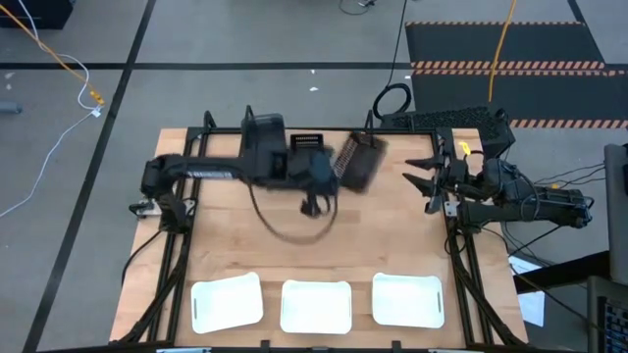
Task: Stack baskets on shelf by color
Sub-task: Stack the black bin on top of the black bin, then adjust the stacked gray bins on the shelf
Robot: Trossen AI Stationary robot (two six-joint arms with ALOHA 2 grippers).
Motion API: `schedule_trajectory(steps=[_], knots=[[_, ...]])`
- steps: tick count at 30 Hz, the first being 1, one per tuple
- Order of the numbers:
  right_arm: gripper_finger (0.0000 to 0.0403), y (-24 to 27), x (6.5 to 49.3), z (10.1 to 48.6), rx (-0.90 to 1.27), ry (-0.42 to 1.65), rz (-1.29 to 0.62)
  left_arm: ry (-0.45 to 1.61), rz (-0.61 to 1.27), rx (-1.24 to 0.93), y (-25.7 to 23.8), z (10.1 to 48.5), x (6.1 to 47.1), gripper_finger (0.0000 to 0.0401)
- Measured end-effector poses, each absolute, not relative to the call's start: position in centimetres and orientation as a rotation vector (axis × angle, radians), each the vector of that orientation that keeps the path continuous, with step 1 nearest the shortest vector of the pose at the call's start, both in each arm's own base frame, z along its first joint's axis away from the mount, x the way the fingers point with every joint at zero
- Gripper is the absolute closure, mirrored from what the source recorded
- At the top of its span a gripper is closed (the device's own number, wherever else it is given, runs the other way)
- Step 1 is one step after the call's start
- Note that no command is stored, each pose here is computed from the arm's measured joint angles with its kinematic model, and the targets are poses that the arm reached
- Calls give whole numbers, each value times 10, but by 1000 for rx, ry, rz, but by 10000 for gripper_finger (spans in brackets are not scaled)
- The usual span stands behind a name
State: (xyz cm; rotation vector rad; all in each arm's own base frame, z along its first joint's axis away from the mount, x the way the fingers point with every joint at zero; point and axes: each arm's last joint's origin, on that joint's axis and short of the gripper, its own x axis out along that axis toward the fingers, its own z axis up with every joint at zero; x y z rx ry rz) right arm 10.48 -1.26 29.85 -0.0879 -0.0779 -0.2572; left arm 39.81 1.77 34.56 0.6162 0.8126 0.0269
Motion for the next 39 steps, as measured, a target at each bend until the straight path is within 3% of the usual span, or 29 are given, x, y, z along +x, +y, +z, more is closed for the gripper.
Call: schedule_trajectory(steps=[7,11,24,32,39], knots=[[244,-13,105,299,-73,-88,-257,1031,194,354,72,329,379,394],[244,-13,105,299,-67,-87,-256,1180,264,261,98,309,369,375],[244,-13,105,298,-85,-78,-260,1304,220,168,108,277,358,392],[244,-13,105,298,-82,-78,-260,1366,186,181,105,257,353,324],[244,-13,105,299,-82,-78,-260,1363,227,211,104,263,355,286]])
